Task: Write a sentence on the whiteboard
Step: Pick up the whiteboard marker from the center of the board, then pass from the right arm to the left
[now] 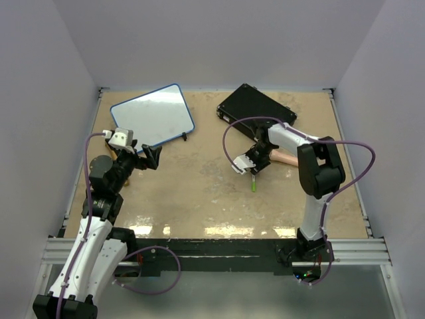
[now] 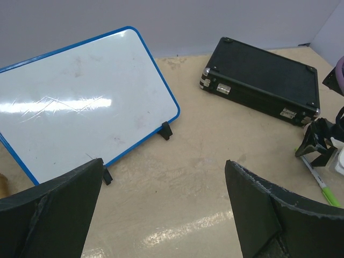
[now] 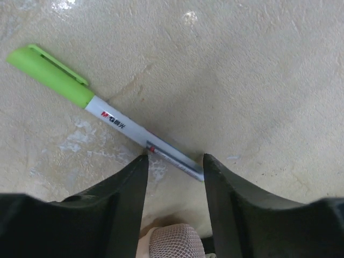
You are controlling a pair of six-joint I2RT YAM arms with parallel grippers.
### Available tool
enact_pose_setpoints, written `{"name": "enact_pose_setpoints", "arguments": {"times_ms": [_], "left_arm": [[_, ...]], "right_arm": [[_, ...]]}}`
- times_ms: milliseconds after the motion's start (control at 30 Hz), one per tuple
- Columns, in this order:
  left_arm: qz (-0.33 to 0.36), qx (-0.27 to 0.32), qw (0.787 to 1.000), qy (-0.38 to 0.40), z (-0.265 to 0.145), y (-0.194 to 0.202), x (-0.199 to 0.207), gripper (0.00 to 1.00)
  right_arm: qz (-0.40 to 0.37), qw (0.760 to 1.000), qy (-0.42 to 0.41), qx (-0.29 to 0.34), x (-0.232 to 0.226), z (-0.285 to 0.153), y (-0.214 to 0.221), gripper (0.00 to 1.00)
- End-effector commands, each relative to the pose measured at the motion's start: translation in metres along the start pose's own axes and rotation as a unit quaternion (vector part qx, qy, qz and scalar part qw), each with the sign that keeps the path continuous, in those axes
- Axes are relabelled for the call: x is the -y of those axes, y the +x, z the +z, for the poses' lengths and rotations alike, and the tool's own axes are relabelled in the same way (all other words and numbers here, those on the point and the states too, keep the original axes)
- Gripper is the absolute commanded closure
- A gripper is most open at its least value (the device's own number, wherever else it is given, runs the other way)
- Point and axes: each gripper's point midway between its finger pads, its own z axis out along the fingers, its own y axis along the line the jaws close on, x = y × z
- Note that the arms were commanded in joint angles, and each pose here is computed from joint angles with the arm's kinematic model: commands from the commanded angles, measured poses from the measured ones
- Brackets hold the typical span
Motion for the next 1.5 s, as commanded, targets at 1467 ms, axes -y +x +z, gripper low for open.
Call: {"name": "enact_pose_setpoints", "arguments": {"times_ms": [1467], "left_arm": [[-0.335, -0.134, 0.917, 0.170, 0.068, 0.091, 0.165, 0.16]], "right_arm": [[0.324, 0.905, 0.139, 0.238, 0.025, -0.056, -0.133, 0.93]]}}
